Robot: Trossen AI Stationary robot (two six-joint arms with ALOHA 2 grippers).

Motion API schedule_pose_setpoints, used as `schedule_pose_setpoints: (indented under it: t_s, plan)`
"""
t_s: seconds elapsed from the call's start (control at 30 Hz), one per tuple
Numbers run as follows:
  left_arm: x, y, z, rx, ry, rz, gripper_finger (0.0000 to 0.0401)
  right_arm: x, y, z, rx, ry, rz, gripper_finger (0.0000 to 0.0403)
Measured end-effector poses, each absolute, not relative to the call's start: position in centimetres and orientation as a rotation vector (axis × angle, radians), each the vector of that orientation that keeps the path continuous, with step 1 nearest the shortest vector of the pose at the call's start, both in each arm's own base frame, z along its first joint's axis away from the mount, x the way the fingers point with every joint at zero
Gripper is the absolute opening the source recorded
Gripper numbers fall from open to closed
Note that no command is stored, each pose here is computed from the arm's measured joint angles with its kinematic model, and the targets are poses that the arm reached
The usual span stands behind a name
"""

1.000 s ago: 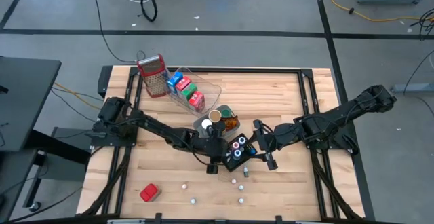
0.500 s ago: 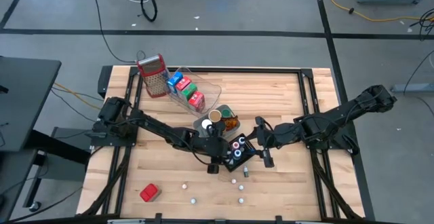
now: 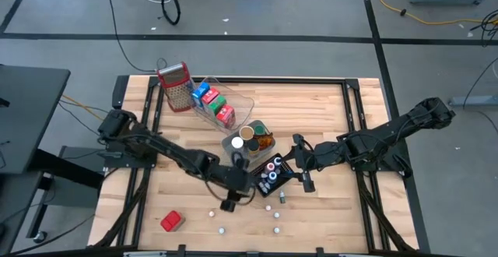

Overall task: Pick & Place Kitchen Items
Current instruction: Put the green small food coloring bottle into the black bin

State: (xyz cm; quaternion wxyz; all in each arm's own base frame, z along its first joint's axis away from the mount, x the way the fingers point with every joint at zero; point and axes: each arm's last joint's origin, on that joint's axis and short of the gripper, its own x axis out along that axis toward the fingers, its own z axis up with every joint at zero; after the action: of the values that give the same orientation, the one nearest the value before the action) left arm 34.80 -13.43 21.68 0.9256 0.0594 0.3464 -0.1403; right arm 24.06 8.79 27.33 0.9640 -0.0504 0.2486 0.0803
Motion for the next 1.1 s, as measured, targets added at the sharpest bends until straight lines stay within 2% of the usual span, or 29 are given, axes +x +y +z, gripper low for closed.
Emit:
schedule_pose_setpoints:
  t_s: [0.23, 0.37, 0.53, 0.73, 0.93, 1.1]
  plan:
    - [34.0, -15.6, 22.2, 0.151, 0.669, -0.339, 0.0160, 24.0, 8.8, 27.3, -0.079, 0.508, 0.156, 0.0223]
    - [33.4, -15.4, 24.3, 0.104, 0.623, -0.313, 0.0160, 24.1, 9.0, 27.0, -0.046, 0.524, 0.156, 0.0223]
    - [31.7, -14.8, 26.9, 0.216, 0.570, -0.234, 0.0160, 25.1, 11.5, 24.5, 0.028, 0.638, 0.275, 0.0223]
    - [30.1, -13.7, 29.2, 0.308, 0.527, -0.101, 0.0160, 25.5, 15.2, 21.2, -0.141, 0.697, 0.463, 0.0223]
    - [29.7, -13.5, 30.0, 0.341, 0.505, -0.101, 0.0160, 25.2, 17.4, 18.5, -0.239, 0.776, 0.534, 0.0223]
    - [29.7, -13.3, 30.0, 0.410, 0.501, -0.090, 0.0160, 24.7, 18.3, 15.3, -0.508, 0.867, 0.652, 0.0223]
